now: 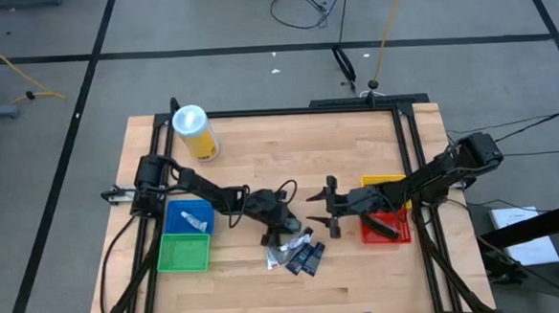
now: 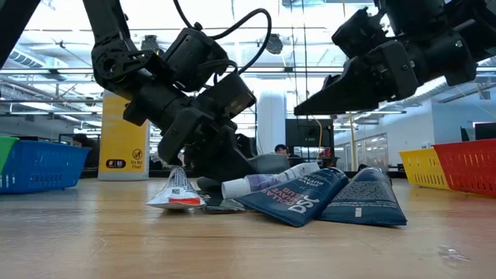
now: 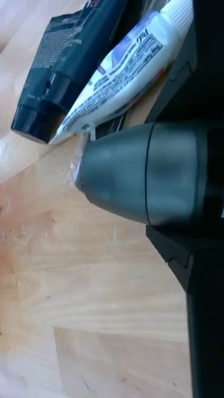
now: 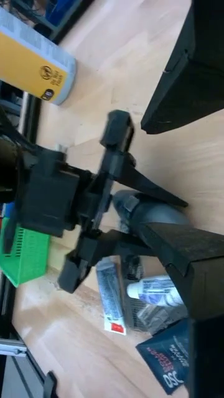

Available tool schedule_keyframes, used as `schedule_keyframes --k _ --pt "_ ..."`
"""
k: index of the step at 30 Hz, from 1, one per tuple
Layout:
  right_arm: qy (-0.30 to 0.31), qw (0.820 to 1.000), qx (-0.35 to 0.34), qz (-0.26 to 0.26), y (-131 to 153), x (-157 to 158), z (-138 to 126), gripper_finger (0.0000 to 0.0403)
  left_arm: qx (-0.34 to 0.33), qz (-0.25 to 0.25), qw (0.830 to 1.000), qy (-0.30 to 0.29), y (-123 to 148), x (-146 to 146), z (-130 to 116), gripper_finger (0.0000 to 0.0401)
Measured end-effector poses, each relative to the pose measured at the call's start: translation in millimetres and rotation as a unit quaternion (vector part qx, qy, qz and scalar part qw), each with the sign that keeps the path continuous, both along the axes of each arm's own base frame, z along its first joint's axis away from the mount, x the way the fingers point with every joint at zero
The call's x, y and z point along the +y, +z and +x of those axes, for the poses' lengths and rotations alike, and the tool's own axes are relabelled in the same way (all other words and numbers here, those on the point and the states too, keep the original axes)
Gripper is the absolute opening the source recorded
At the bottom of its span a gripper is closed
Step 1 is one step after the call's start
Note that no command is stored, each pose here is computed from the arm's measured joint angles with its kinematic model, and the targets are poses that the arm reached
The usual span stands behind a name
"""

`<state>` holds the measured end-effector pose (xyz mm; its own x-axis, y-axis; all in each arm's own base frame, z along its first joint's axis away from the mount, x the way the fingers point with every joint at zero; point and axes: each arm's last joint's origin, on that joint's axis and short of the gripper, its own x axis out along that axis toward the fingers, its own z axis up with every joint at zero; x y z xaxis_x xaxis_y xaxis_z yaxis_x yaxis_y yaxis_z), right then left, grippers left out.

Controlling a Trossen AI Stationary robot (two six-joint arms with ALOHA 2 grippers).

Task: Pick & Place Travel size toiletries
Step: Put the black deodorant into the yellow basket

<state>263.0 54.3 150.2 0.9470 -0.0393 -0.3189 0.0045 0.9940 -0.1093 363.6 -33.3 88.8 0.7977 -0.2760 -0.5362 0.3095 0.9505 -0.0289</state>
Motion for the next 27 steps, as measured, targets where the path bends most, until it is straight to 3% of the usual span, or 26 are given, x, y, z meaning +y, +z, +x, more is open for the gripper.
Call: schedule_keyframes --k 5,9,13,17,21,27 --pt "-0.013 0.999 0.017 0.035 -3.4 -0.2 -1.2 0.0238 -0.002 -0.03 0.999 0.031 2.9 3.3 1.8 0.0227" --pt "0.013 0.999 0.02 0.037 -3.6 1.1 -1.2 0.0256 -0.01 -0.076 0.996 0.055 14.3 9.4 13.8 0.023" --pt "0.03 0.999 0.02 -0.014 -4.8 1.3 -0.5 0.0291 0.002 -0.118 0.992 0.042 25.3 15.1 25.6 0.0231" --pt "0.077 0.988 0.027 -0.132 -9.4 3.9 0.1 0.0313 0.004 -0.14 0.99 0.031 37.9 19.7 36.6 0.0231" --pt "0.106 0.972 0.034 -0.209 -10.8 3.8 -0.2 0.0312 0.007 -0.14 0.989 0.038 43.5 24.8 41.8 0.0231" --pt "0.085 0.974 0.04 -0.206 -11.5 4.5 -0.9 0.0301 -0.004 -0.132 0.99 0.048 46.5 30.4 44.2 0.0231"
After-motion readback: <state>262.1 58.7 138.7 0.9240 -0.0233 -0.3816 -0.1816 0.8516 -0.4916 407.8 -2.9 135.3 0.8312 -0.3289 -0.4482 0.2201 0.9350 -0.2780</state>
